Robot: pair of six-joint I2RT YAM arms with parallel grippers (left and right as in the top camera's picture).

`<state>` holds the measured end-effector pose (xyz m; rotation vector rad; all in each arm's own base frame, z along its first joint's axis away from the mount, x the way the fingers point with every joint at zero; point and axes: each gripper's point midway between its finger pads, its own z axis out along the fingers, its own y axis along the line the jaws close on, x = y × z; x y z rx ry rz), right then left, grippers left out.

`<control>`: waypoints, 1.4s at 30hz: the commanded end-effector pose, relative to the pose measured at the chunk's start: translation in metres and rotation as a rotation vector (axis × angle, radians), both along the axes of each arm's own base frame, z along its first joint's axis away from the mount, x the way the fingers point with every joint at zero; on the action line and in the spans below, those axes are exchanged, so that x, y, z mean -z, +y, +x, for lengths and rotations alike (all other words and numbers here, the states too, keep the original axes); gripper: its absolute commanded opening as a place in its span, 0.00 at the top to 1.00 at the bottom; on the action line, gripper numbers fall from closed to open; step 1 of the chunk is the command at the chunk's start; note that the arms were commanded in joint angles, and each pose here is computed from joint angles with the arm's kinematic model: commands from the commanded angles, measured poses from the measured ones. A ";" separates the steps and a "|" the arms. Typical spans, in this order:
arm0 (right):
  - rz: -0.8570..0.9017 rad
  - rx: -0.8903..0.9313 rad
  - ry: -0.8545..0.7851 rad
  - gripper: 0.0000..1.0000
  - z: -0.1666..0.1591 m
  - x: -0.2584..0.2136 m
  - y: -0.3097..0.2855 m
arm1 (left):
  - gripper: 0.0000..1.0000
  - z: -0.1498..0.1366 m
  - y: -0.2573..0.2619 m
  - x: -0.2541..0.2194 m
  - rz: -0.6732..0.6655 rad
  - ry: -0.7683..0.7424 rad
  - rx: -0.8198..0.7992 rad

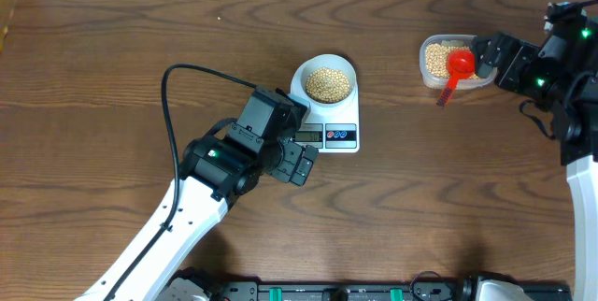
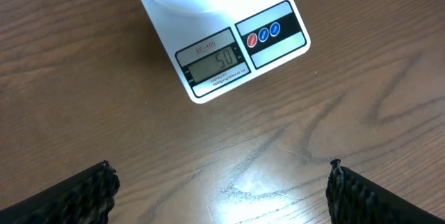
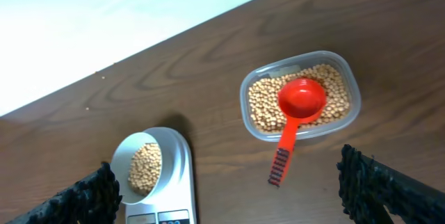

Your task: Scoop item into bowl and weigh 50g on scale

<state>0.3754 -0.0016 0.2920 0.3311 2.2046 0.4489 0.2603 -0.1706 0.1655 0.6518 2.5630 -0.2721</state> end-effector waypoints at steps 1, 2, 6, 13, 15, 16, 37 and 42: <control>0.027 -0.008 -0.001 0.01 -0.002 -0.002 0.003 | 0.02 0.002 0.001 -0.003 -0.001 -0.009 -0.007; 0.026 -0.007 -0.001 0.01 -0.002 -0.002 0.003 | 0.02 0.002 0.001 -0.003 -0.001 -0.009 -0.007; 0.023 -0.008 -0.001 0.01 -0.002 -0.002 0.003 | 0.02 0.002 0.001 -0.003 -0.001 -0.009 -0.007; -0.039 -0.053 -0.019 0.01 -0.002 -0.003 0.002 | 0.02 0.002 0.001 -0.003 0.000 -0.009 -0.007; -0.057 -0.066 -0.024 0.01 -0.002 -0.003 0.002 | 0.02 0.002 0.001 -0.003 0.000 -0.009 -0.007; -0.065 -0.073 -0.027 0.01 -0.002 -0.003 0.003 | 0.02 0.002 0.001 -0.003 0.000 -0.009 -0.007; -0.198 -0.075 -0.128 0.01 -0.020 -0.021 -0.004 | 0.02 0.002 0.001 -0.003 -0.001 -0.009 -0.007; -0.272 -0.068 -0.224 0.01 -0.034 -0.015 -0.007 | 0.02 0.002 0.001 -0.003 -0.001 -0.009 -0.007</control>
